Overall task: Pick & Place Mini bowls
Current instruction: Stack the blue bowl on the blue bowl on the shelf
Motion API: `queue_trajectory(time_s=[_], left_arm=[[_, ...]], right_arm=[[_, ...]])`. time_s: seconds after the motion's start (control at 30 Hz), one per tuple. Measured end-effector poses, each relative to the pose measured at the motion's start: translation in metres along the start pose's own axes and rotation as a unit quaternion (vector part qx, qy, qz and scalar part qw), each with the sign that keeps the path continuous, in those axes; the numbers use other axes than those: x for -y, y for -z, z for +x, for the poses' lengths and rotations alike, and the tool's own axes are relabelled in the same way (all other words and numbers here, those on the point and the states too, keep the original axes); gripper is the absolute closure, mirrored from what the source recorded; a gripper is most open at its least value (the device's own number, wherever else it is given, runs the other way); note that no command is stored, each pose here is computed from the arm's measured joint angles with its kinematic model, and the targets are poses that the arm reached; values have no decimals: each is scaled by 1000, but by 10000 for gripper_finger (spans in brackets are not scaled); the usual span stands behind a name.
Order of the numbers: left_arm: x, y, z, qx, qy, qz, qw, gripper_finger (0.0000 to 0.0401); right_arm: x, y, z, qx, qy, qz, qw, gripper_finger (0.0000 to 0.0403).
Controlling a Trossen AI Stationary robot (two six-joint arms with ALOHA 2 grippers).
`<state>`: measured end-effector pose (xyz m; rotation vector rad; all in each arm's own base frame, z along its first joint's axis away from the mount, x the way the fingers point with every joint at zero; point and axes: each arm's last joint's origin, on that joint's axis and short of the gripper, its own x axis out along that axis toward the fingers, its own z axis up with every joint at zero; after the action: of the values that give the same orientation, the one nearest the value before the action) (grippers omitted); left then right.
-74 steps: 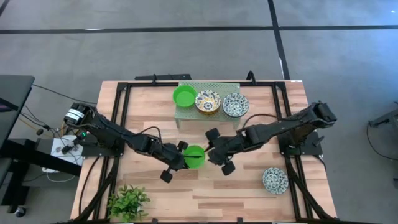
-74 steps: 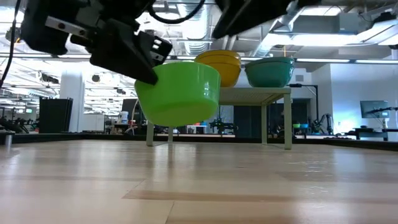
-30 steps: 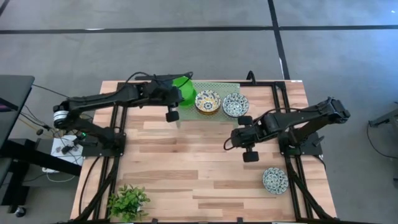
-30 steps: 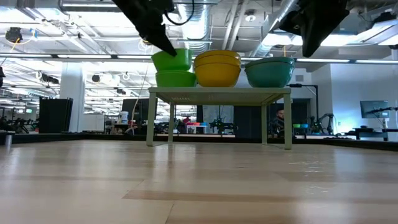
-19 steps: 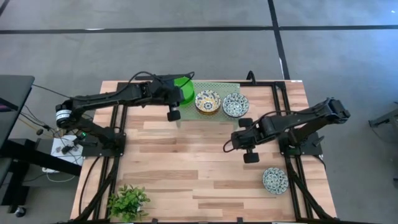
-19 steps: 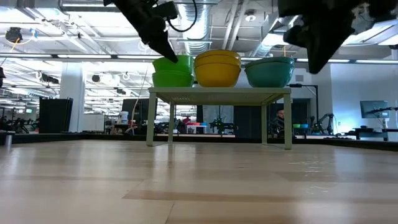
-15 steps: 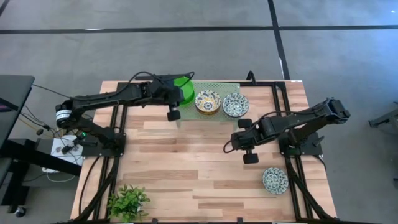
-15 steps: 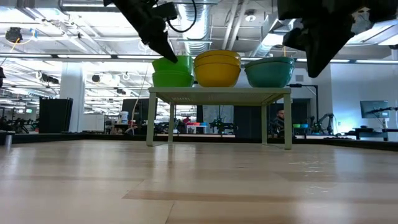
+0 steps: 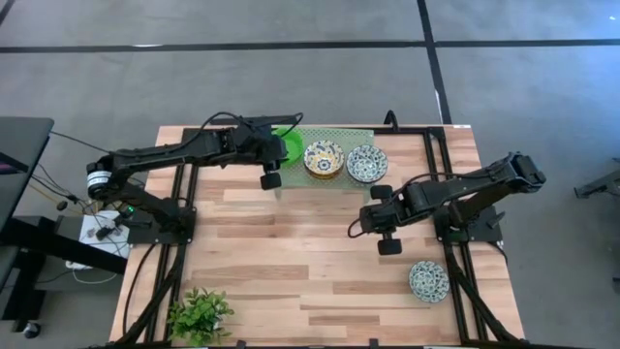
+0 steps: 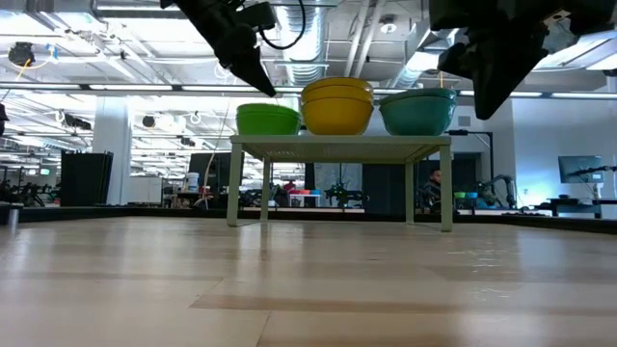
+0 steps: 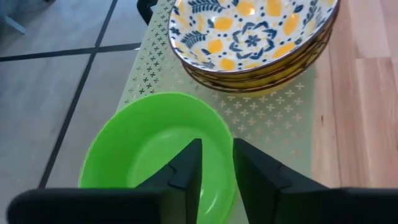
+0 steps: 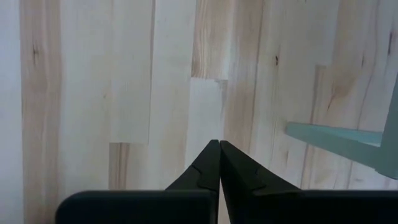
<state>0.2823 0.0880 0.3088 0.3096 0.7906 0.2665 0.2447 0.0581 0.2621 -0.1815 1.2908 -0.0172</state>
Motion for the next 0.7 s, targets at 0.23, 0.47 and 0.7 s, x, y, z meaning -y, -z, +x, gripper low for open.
queue_trajectory(time_s=[0.23, 0.47, 0.7], left_arm=[[9, -4, -2, 8, 11, 11, 1000, 276], [34, -16, -27, 50, 30, 26, 998, 269], [62, -25, -69, 114, 77, 2, 990, 285]], right_arm=[[0, 0, 0, 2, 0, 2, 1000, 399], [-5, -3, -6, 2, -71, 61, 996, 399], [-24, 1, -17, -25, -113, 84, 990, 401]])
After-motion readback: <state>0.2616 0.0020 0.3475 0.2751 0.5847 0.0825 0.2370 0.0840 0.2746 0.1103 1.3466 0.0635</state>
